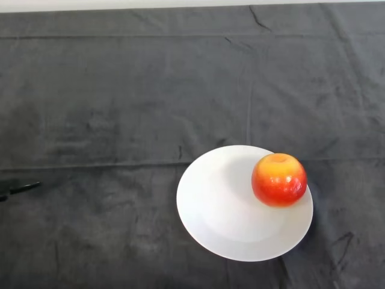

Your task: Move the apple to the plate

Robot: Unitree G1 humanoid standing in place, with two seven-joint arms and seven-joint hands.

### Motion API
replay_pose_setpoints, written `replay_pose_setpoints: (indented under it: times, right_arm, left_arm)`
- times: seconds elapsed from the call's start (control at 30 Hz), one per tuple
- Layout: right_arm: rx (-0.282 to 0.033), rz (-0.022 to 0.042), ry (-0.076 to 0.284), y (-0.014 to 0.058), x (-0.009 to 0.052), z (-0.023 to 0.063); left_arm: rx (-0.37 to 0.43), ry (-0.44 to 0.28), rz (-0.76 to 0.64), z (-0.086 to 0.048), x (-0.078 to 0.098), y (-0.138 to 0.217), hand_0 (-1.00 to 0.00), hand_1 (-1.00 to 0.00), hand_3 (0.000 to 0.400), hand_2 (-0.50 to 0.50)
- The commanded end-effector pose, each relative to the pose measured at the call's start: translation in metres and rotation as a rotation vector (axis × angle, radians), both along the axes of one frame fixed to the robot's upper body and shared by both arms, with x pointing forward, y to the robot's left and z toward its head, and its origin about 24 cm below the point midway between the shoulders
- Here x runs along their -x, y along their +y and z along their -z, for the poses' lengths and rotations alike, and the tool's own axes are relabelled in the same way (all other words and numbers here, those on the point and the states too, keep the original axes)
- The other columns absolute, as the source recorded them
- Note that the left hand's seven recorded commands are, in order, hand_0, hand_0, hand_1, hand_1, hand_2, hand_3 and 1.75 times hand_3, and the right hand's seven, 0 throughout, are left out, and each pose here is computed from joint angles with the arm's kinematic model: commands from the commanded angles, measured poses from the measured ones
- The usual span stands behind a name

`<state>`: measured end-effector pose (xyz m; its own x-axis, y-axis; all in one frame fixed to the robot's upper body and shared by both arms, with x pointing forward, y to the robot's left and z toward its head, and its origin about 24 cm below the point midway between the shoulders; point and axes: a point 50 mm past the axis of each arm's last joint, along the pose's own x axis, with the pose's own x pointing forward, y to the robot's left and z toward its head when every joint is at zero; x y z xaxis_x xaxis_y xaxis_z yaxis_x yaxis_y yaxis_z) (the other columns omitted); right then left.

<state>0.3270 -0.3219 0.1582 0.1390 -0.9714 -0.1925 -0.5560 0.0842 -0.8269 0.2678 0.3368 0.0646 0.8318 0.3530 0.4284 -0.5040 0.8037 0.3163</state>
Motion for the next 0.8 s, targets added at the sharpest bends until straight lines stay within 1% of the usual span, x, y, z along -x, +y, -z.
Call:
replay_pose_setpoints:
  times: [0.03, 0.17, 0.43, 0.67, 0.8]
  right_arm:
    - [0.007, 0.0193, -0.005, -0.0077, 0.0026, -0.0044]
    - [0.007, 0.0195, -0.005, -0.0077, 0.0026, -0.0044]
    - [0.007, 0.0197, -0.006, -0.0076, 0.0026, -0.0044]
    - [0.007, 0.0200, -0.006, -0.0076, 0.0026, -0.0045]
    - [0.007, 0.0201, -0.006, -0.0076, 0.0026, -0.0045]
  left_arm:
    - [-0.029, 0.009, -0.099, -0.006, 0.019, 0.030, 0.00, 0.00, 0.000, 0.00]
    - [0.001, -0.006, -0.145, -0.007, 0.023, 0.037, 0.00, 0.00, 0.000, 0.00]
    - [0.072, -0.041, -0.261, -0.009, 0.042, 0.060, 0.00, 0.00, 0.000, 0.00]
    - [0.167, -0.091, -0.379, -0.010, 0.059, 0.079, 0.00, 0.00, 0.000, 0.00]
    - [0.229, -0.124, -0.431, -0.009, 0.062, 0.083, 0.00, 0.00, 0.000, 0.00]
